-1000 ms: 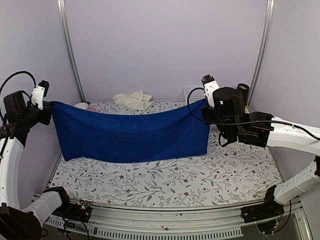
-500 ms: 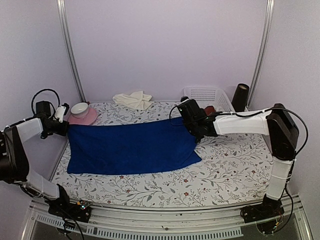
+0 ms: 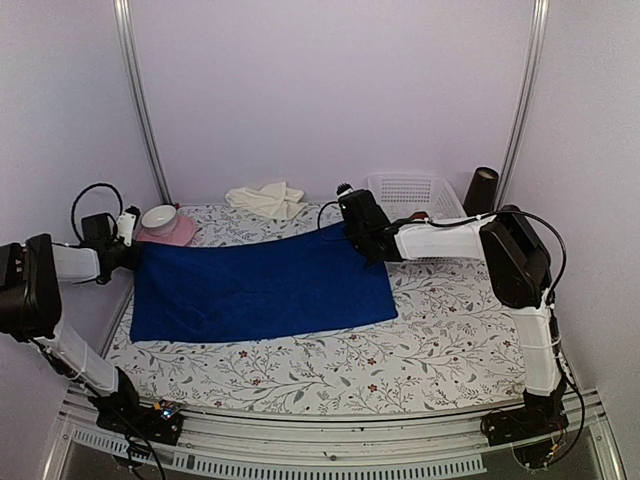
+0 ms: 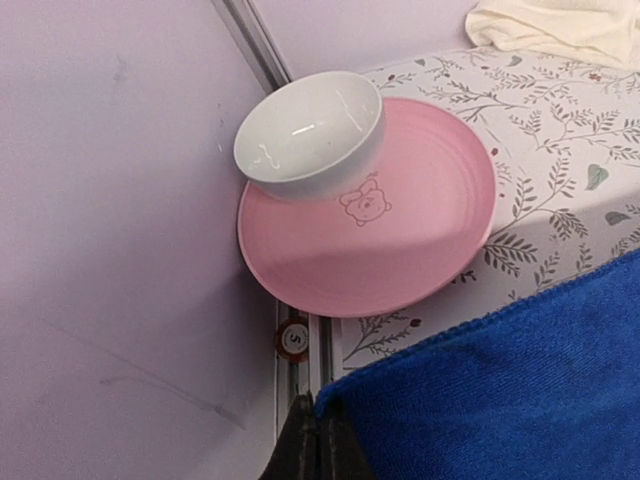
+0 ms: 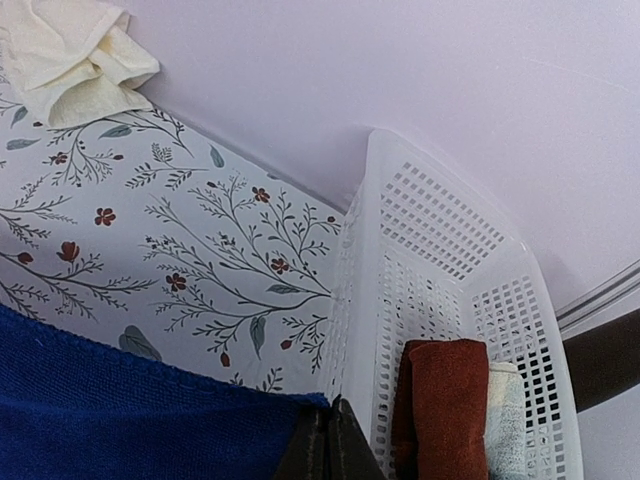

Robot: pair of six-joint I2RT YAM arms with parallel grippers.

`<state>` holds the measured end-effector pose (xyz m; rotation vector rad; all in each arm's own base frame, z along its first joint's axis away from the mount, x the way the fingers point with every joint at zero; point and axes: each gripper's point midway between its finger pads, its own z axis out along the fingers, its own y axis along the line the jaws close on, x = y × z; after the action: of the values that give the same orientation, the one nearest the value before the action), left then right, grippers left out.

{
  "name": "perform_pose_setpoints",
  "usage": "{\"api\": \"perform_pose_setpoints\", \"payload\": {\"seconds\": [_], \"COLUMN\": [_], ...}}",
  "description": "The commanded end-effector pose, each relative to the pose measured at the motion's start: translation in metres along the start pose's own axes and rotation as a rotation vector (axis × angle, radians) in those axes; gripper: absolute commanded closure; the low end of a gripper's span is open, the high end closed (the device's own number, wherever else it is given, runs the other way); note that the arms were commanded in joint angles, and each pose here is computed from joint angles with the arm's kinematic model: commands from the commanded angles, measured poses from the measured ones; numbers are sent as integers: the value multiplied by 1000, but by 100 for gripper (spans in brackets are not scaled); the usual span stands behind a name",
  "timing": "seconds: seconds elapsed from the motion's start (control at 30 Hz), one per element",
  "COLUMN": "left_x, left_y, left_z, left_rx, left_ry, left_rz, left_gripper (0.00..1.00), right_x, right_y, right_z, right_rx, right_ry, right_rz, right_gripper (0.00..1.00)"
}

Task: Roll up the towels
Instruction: Fold the towel at the center of the board.

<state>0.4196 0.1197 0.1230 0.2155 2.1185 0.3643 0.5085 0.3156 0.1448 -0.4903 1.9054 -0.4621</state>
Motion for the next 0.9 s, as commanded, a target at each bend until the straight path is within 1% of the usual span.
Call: {"api": "perform_pose_setpoints", "payload": {"seconds": [0.0,0.13,0.23,0.3,0.43,0.6,0.87], "left_x": [-21,-23,-21,-18,-6,13,27], "left_y": [13,2,1,0,-8,-20,-11], "left_z": [-1,1,1,-2,-14,-30,-44], "left_rx": [-97,-39,-33,-18,74,162,204], "left_ry": [-132,-153,-152,-150,-162,-164,-182], "left_rz": [65,97,131,155,211,288,292], "left_gripper": [100,100,100,100,100,100,100], "right_x": [-7,-5,-1,1,8,25,35], "right_y": [-8,-10,-11,-11,-5,-2,-3], "right_z": [18,26,26,21,5,-9,-27], "right_rx": [22,23,9,-16,-113,-176,-235], "right_ry": [-27,-28,-24,-32,-56,-48,-54], "right_rz": [16,9,1,-2,-15,-50,-43], "right_gripper": [98,99,99,99,99,99,99]}}
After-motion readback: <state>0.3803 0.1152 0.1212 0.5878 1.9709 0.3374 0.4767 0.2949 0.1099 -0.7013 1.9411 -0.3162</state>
